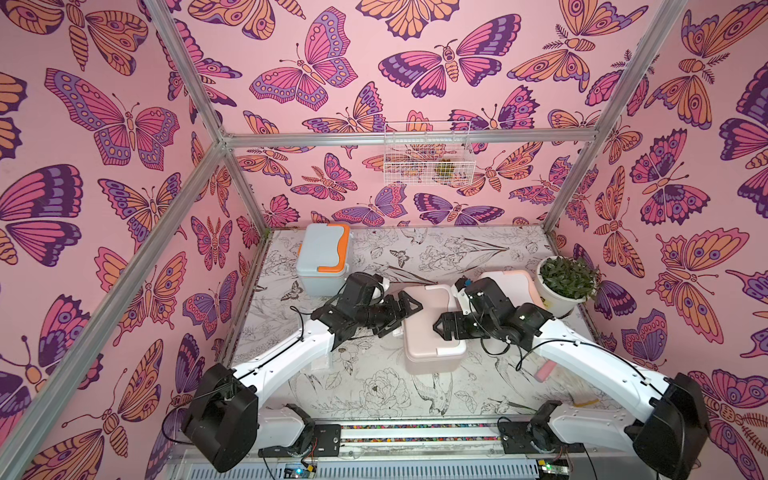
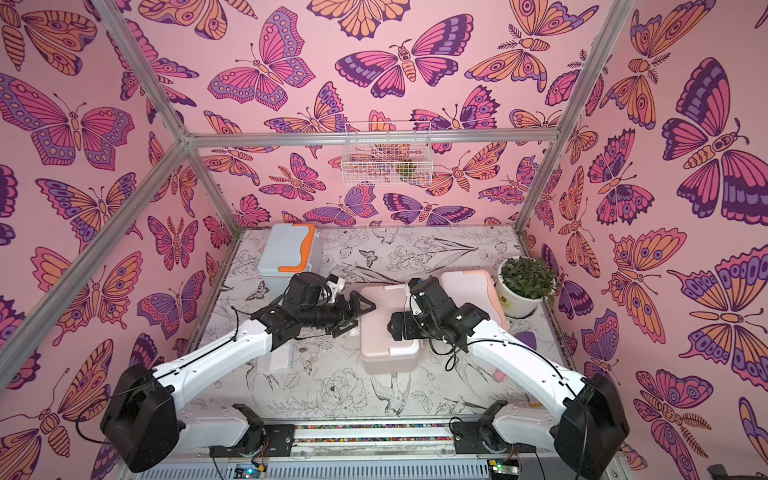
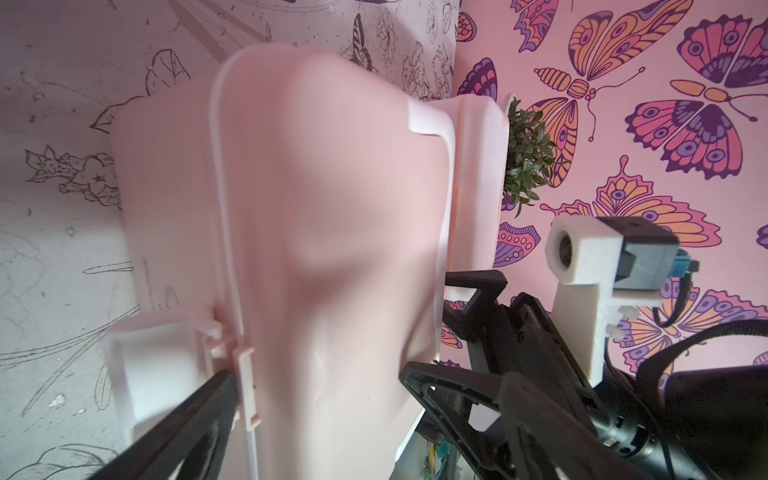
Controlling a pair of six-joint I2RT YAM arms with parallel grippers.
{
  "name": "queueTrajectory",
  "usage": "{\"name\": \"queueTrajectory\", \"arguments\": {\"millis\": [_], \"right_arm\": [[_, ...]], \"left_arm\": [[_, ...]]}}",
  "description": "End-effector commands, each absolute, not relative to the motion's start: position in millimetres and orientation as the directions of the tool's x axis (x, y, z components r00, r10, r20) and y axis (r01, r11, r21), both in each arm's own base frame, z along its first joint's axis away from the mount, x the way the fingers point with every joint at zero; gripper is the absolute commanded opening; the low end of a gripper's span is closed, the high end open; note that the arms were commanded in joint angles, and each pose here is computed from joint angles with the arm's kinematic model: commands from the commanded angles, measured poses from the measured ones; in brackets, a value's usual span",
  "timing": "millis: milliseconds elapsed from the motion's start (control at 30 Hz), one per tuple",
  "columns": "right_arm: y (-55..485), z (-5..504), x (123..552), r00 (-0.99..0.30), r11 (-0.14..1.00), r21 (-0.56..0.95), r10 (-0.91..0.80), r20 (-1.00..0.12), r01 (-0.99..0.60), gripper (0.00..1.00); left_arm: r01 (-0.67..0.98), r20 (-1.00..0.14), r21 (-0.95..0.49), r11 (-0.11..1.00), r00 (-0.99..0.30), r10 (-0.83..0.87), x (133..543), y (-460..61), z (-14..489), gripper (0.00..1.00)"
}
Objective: Open first aid kits and take out gauze
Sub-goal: Open the lid of the first aid kit.
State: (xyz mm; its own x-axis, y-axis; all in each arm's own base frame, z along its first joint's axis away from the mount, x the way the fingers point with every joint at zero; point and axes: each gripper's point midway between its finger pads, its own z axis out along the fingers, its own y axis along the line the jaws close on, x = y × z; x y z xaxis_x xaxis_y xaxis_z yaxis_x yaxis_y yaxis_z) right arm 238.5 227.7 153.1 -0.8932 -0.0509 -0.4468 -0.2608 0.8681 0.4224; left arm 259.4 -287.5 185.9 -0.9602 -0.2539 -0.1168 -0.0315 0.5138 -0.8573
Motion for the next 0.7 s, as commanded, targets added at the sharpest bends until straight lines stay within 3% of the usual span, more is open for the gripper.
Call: {"name": "queueTrajectory", "arguments": {"millis": [0, 233, 400, 667], "right_arm": [[249.2, 154.7, 228.3, -0.907, 0.814, 0.492, -0.095, -0.410, -0.308, 0.91], [243.7, 164.5, 228.3, -0.900, 0.816, 0.492, -0.078, -0.428, -0.305, 0.93], [233.6, 179.0, 229.6, -0.884, 0.825, 0.478, -0.054, -0.464, -0.302, 1.00], [220.9, 215.7, 221.5, -0.851, 0.818, 0.474, -0.035, -0.523, -0.325, 0.99]], "left_arm": [[0.107, -0.159, -0.947, 0.304, -0.975, -0.153, 244.6, -315.0, 242.4, 1.00], [0.129, -0.172, -0.964, 0.231, -0.969, -0.175, 241.5, -310.2, 264.4, 1.00], [0.143, -0.183, -0.967, 0.209, -0.966, -0.182, 242.2, -310.3, 276.6, 1.00], [0.168, -0.198, -0.970, 0.173, -0.965, -0.170, 246.1, -319.2, 297.8, 1.00]]}}
